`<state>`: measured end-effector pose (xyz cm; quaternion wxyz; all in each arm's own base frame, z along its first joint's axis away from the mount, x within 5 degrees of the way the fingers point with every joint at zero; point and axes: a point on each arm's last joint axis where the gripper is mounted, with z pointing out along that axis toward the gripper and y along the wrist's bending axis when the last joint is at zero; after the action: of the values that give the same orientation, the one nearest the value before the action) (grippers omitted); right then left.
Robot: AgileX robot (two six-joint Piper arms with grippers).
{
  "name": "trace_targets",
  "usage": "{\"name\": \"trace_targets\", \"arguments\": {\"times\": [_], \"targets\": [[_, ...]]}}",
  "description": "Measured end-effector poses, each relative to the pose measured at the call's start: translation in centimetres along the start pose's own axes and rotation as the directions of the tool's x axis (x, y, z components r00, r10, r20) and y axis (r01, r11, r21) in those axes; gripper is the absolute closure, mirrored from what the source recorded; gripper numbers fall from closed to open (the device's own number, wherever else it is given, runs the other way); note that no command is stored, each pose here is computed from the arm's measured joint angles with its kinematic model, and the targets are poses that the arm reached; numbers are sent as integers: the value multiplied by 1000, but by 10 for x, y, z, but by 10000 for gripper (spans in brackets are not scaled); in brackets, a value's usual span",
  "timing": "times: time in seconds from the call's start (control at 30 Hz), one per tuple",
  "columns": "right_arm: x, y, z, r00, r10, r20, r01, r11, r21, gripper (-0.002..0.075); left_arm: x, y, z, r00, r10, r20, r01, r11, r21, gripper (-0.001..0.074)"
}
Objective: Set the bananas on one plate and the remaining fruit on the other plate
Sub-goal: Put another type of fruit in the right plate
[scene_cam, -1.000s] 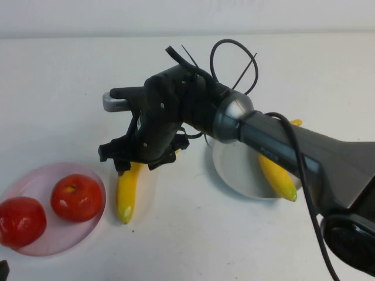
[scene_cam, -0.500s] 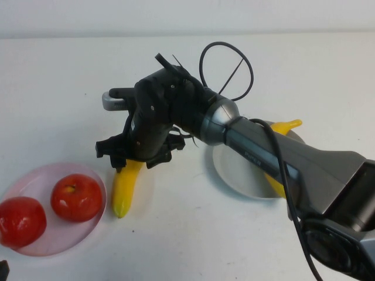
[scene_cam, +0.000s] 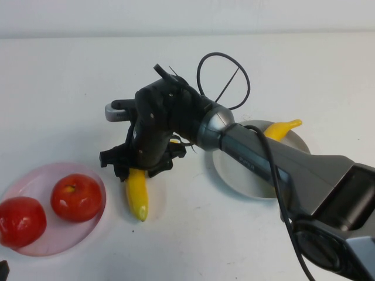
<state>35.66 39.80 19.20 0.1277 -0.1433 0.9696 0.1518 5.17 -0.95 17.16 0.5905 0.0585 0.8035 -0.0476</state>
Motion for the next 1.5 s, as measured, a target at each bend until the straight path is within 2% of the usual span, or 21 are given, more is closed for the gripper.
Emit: {"name": "trace_targets", "arguments": {"times": [0.13, 0.33, 0.57, 0.8, 1.03, 1.17, 1.27, 1.4, 1.5], "targets": [[0, -1, 0, 1000, -18, -9, 18, 1000, 3, 279, 0, 0, 0, 1000, 0, 0, 0, 1000, 0, 736], [-1, -8, -3, 999, -2, -46, 3, 1000, 11, 410, 0, 0, 0, 1000, 0, 0, 0, 1000, 0, 736], [-19, -27, -55, 999, 2, 33, -3, 999, 36, 410, 0, 0, 0, 1000, 0, 0, 0, 1000, 0, 736], [-28, -73, -102, 995, 50, 91, -62, 990, 128, 410, 0, 0, 0, 1000, 0, 0, 0, 1000, 0, 736], [-15, -136, -88, 983, 183, -11, -176, 955, 237, 410, 0, 0, 0, 1000, 0, 0, 0, 1000, 0, 736], [-10, -151, -79, 976, 213, -44, -194, 945, 265, 410, 0, 0, 0, 1000, 0, 0, 0, 1000, 0, 736], [-10, -151, -79, 979, 198, -51, -178, 948, 263, 372, 0, 0, 0, 1000, 0, 0, 0, 1000, 0, 736], [-10, -152, -80, 982, 181, -55, -161, 953, 258, 226, 0, 0, 0, 1000, 0, 0, 0, 1000, 0, 736], [-10, -152, -80, 983, 177, -55, -158, 953, 257, 197, 0, 0, 0, 1000, 0, 0, 0, 1000, 0, 736]]}}
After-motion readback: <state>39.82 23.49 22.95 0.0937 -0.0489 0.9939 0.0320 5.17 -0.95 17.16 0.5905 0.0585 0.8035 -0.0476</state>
